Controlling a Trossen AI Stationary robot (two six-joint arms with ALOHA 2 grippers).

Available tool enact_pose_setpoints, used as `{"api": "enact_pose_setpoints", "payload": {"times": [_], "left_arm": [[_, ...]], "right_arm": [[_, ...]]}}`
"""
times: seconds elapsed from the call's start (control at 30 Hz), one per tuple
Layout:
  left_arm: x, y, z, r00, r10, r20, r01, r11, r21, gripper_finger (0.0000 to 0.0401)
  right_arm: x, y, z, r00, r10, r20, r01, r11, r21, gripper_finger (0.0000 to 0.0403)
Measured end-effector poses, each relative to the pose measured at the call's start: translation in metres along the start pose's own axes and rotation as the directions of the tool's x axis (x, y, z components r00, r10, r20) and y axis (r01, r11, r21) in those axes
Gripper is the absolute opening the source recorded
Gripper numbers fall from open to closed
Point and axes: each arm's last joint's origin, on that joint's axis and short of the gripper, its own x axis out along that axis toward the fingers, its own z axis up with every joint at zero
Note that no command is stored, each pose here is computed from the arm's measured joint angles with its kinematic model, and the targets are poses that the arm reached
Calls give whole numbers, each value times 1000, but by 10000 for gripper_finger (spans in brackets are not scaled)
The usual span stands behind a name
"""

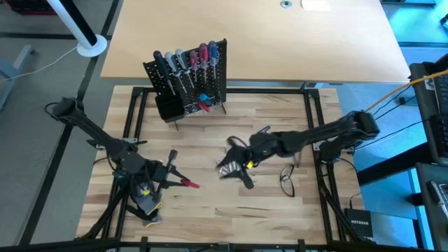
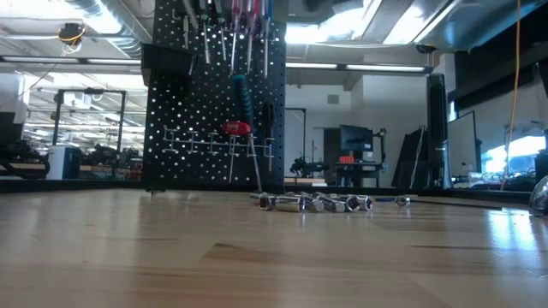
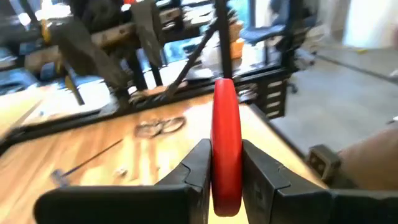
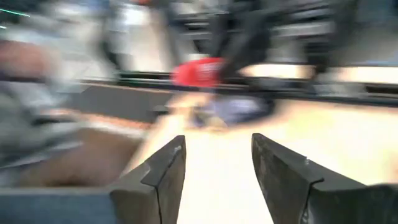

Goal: Hang tools onto peg board
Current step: Hang the red allen wrench onto the peg board

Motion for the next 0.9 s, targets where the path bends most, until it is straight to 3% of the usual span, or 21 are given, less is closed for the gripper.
{"api": "enact_pose_setpoints", "payload": {"times": [0.13,0.27,0.37,0.6,0.9], "left_arm": [[-10,6,1,997,71,-24,-71,997,-15,46],[-14,10,1,990,133,-43,-134,991,-19,45],[-15,13,0,982,179,-59,-180,983,-21,51],[-13,20,-5,971,217,-103,-220,975,-22,54],[-14,20,-7,969,215,-122,-218,976,-11,46]], "right_arm": [[-7,15,3,942,-335,26,335,941,-53,186],[-6,20,2,885,-463,50,465,884,-51,186],[-7,18,5,875,-478,79,482,876,-35,186],[-3,21,14,884,-429,185,435,901,9,186],[37,17,-12,910,-373,183,380,925,-5,186]]}}
